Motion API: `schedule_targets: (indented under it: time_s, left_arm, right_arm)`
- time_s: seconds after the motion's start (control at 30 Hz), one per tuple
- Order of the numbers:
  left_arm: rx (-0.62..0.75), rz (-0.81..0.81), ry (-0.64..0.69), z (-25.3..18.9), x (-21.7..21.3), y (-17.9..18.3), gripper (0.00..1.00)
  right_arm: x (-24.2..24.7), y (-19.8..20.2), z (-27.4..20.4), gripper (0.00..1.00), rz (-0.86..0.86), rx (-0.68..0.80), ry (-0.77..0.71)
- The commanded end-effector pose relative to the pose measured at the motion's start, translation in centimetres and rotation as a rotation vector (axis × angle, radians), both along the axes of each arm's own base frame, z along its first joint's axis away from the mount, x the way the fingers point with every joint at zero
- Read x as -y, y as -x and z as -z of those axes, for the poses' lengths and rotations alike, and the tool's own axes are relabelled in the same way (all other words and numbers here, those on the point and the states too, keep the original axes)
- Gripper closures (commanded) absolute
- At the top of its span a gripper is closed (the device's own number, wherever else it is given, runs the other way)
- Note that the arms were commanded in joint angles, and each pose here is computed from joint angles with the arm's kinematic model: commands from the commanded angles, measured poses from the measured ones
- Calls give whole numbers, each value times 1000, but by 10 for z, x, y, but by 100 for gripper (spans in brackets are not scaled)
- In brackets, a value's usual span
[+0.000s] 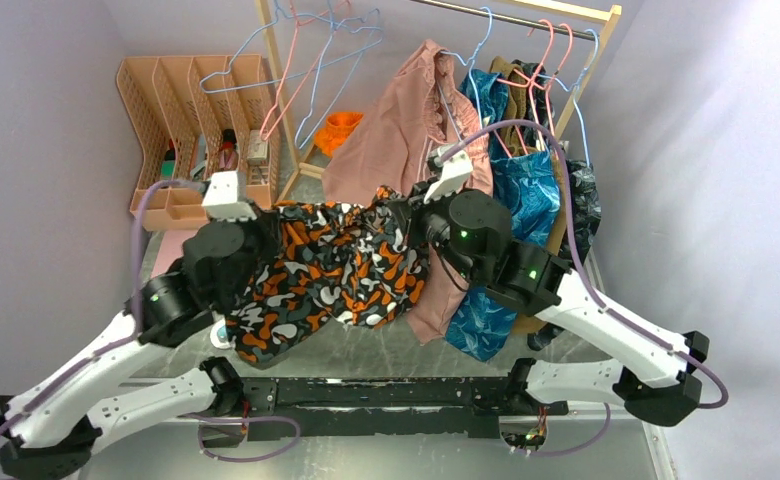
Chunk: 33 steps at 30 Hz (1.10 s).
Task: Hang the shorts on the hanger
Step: Adjust the shorts at the center of the board.
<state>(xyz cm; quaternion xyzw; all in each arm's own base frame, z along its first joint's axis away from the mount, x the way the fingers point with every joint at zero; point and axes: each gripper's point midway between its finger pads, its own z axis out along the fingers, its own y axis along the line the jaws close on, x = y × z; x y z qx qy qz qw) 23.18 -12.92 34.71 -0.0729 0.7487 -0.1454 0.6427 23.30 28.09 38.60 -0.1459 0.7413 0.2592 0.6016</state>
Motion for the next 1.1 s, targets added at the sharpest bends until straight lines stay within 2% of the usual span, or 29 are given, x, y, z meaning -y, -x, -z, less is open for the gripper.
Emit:
schedule_targets:
  time_s: [0.0,0.07,0.3,0.43,0.53,0.57,0.67,0.7,0.77,0.8,0.87,1.07]
  left_arm:
    - [-132,128,-63,59,25,-30,93]
    - [-201,133,-18,93,17,-38,93]
    - [-375,60,152,157,-18,-35,93]
    - [-506,32,182,196,-23,-26,93]
    - [-549,18,172,206,-25,-23,91]
    - [-546,18,168,202,-25,-23,84]
    - [-514,46,145,184,-24,-25,42]
    - [-500,60,141,177,-23,-25,34]
    - [-470,92,132,162,-20,-26,25]
    - [-460,107,130,156,-17,-25,8]
    - [-444,149,125,146,-8,-24,3]
    - [-435,194,38,130,36,-16,5]
  right_arm:
    - [4,-11,50,100,56,-53,94]
    - [13,-13,71,100,89,-75,121]
    - [45,-6,138,100,165,-172,160]
    - [53,2,168,100,171,-221,179]
    - [56,4,181,100,178,-245,199]
    - [57,5,184,100,178,-251,205]
    - [57,7,189,100,167,-261,211]
    - [56,8,190,100,165,-261,211]
    - [56,7,191,100,165,-261,213]
    - [55,7,191,100,164,-261,215]
    - [53,6,191,100,160,-258,217]
    - [48,3,192,100,154,-260,223]
